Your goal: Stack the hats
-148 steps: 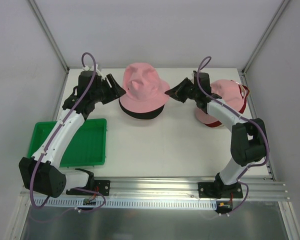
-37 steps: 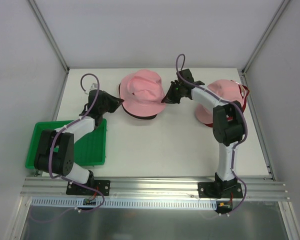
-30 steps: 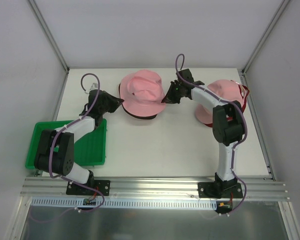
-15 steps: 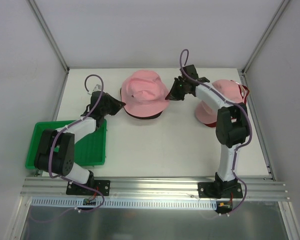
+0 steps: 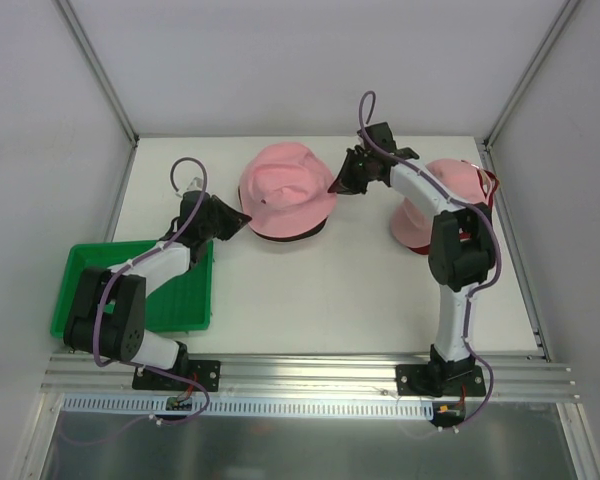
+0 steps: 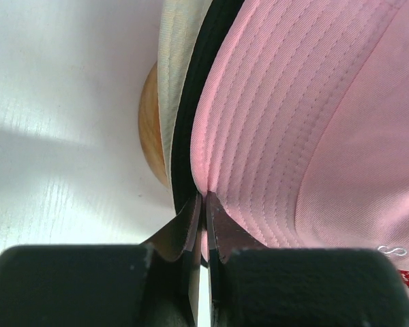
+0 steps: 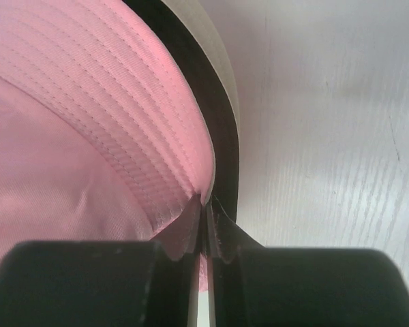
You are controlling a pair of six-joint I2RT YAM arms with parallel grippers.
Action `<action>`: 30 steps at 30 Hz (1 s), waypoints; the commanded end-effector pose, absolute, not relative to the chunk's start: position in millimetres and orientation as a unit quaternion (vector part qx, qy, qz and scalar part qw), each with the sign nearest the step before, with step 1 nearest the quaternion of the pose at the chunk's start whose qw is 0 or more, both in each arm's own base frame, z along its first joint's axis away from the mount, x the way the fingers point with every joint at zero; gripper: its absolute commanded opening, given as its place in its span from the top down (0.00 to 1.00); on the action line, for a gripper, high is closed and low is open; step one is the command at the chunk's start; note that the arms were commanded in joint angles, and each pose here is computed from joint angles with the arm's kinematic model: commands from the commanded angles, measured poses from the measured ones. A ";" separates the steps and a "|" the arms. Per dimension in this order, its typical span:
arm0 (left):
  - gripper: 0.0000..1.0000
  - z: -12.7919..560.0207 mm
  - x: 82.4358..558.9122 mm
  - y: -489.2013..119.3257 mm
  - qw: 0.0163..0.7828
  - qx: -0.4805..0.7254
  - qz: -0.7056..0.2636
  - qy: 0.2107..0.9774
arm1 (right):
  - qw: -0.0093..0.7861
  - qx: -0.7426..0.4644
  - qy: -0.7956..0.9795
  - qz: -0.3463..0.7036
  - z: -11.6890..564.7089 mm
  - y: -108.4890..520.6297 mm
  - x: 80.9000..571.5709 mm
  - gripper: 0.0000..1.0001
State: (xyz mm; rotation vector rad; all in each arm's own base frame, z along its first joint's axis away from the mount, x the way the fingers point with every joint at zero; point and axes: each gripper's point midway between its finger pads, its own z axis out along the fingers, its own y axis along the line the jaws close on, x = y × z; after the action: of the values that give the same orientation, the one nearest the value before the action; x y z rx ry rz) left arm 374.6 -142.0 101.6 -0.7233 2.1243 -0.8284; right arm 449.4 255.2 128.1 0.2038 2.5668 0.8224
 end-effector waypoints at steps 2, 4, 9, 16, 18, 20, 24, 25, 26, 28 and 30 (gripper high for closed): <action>1.00 34.3 321.0 -126.3 0.267 -0.280 -0.240 0.891 | 0.208 0.058 0.943 0.252 104.0 248.2 455.1 0.96; 1.00 33.2 322.1 -126.7 0.264 -0.280 -0.239 0.891 | 0.201 0.053 0.949 0.237 92.3 248.6 452.2 0.96; 1.00 34.5 325.0 -128.4 0.263 -0.278 -0.240 0.892 | 0.156 0.047 0.964 0.212 49.2 248.7 436.5 0.98; 1.00 31.0 322.8 -128.8 0.258 -0.274 -0.238 0.895 | 0.155 0.046 0.965 0.206 45.3 244.4 434.1 0.98; 1.00 31.3 320.6 -129.0 0.258 -0.272 -0.239 0.896 | 0.163 0.048 0.962 0.211 54.4 243.9 437.3 0.96; 1.00 33.4 318.9 -129.3 0.260 -0.268 -0.242 0.896 | 0.182 0.048 0.957 0.222 74.5 244.1 443.2 0.93; 1.00 47.4 318.5 -130.6 0.271 -0.257 -0.250 0.893 | 0.210 0.050 0.946 0.242 109.2 244.3 451.7 0.85; 0.97 49.3 317.9 -130.9 0.272 -0.254 -0.252 0.893 | 0.215 0.048 0.944 0.245 115.7 244.5 453.2 0.83; 0.89 53.3 317.8 -131.1 0.274 -0.252 -0.253 0.893 | 0.222 0.045 0.942 0.248 125.8 245.1 454.4 0.82; 0.80 60.1 317.6 -130.4 0.282 -0.245 -0.254 0.892 | 0.229 0.043 0.939 0.251 135.8 244.7 455.1 0.76; 0.68 67.3 317.5 -129.2 0.288 -0.240 -0.252 0.892 | 0.234 0.041 0.938 0.253 142.0 244.6 455.2 0.71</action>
State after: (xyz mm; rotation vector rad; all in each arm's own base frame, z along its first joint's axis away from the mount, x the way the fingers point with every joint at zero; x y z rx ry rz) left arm 347.1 -136.9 84.9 -0.6671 2.2552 -0.7541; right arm 458.4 265.1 110.9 0.1250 2.5989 0.7787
